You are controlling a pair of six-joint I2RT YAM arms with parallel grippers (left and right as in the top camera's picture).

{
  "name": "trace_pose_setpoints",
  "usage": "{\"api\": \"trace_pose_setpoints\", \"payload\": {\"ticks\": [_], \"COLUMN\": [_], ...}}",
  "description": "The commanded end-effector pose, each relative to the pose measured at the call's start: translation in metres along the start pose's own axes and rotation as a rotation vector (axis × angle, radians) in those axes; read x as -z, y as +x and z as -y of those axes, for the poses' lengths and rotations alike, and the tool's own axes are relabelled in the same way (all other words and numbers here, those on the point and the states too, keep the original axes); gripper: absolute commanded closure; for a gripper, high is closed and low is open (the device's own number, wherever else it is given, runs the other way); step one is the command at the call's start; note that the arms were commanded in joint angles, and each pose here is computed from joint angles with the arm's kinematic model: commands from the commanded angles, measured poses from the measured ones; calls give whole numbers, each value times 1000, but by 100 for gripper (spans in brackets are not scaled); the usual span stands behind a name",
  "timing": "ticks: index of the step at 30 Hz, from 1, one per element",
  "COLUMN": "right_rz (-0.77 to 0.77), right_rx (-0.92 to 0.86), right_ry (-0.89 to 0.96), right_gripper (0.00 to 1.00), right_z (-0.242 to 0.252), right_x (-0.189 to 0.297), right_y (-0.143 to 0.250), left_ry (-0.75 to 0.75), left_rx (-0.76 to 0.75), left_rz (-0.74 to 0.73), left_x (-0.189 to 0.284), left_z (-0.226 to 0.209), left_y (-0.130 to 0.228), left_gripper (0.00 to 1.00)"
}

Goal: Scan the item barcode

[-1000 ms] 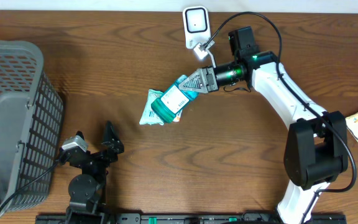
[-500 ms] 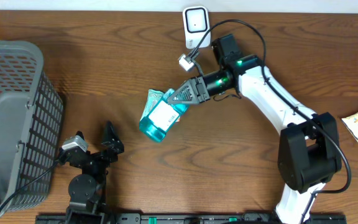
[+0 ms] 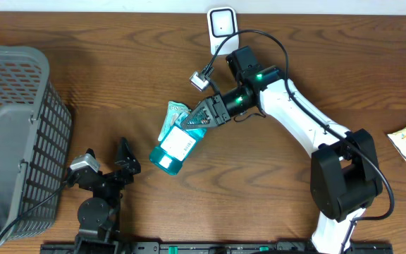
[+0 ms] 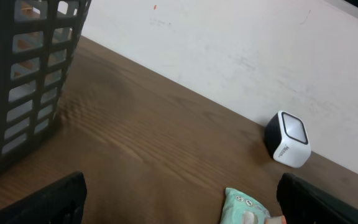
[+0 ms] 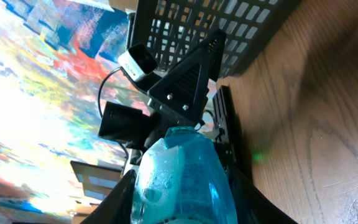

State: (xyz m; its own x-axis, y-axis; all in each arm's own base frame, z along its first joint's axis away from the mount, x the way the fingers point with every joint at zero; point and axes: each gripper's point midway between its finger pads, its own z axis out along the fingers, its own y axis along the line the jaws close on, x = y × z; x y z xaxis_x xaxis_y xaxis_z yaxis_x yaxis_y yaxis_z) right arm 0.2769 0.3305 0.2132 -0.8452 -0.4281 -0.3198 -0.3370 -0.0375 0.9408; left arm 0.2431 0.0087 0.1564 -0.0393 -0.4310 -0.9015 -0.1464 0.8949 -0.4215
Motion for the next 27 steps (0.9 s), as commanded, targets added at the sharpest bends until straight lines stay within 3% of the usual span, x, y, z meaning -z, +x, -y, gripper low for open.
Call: {"api": "trace_pose_setpoints", "payload": {"ticks": [1,17,23,27], "right_rz": [-3,-8,-41,-33], "right_rx": [20,-12,-12,-14], "right_ry": [-108,-87,167,227], "right_gripper": [99,99,99,99], "right_z": [-27,-24,20,31], "right_x": [-1,0,3,11], "right_y": [0,11,17,15], "left_ry": [-32,-32,-32,-32], "left_rx": [-5,-5,-5,-5], "left_rz": [-41,-41,-41,-41], "left_x": [-1,-1,-1,-1], "left_z": [-9,-9,-9,-9], "left_y": [15,15,15,15], "left_gripper": [2,2,2,2]}}
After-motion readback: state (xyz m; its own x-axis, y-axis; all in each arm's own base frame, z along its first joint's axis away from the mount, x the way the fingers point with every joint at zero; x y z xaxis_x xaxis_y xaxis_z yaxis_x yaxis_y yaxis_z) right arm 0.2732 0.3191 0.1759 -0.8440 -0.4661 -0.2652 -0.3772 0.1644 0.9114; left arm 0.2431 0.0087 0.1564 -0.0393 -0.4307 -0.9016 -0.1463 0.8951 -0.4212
